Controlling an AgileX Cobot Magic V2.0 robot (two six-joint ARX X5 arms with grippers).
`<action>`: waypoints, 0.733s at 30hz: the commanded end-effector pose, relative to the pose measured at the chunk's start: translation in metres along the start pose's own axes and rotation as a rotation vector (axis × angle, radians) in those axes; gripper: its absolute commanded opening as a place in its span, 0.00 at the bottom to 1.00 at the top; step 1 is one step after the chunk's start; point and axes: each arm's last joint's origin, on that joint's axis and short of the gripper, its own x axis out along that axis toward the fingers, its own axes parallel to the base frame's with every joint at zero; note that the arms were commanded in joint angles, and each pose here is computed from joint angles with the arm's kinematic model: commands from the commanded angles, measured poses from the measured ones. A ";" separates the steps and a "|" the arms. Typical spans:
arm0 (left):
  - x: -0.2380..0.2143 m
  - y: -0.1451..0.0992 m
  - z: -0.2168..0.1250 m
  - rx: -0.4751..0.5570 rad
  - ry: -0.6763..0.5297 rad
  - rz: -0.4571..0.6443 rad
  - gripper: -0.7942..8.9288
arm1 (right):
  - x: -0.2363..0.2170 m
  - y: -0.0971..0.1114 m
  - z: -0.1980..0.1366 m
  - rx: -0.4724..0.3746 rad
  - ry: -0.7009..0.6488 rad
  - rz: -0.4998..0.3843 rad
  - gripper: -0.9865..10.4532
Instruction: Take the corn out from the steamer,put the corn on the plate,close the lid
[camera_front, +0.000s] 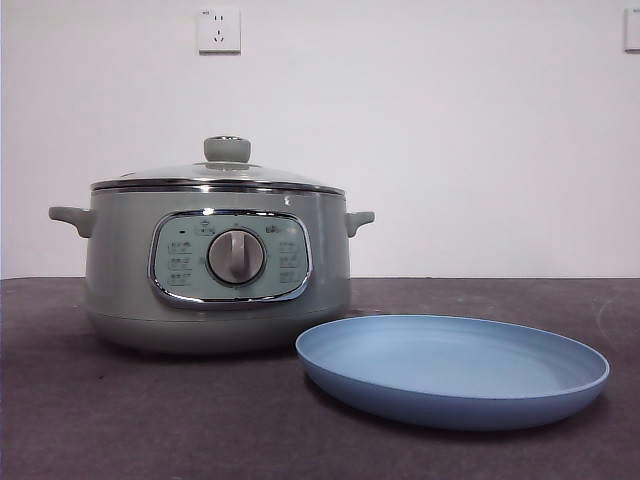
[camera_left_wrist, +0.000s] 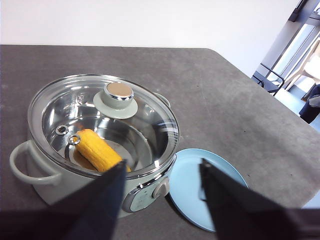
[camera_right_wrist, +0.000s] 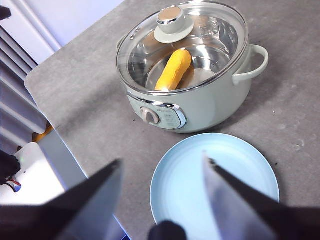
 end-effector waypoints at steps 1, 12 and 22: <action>0.000 0.000 0.001 0.019 -0.009 -0.004 0.62 | 0.000 0.000 0.001 0.003 -0.003 0.000 0.61; 0.020 0.014 0.017 0.068 -0.060 -0.015 0.62 | 0.000 0.000 0.001 0.003 -0.003 -0.001 0.61; 0.082 0.031 0.052 0.114 -0.046 -0.011 0.62 | 0.000 0.000 0.001 0.003 -0.002 -0.004 0.61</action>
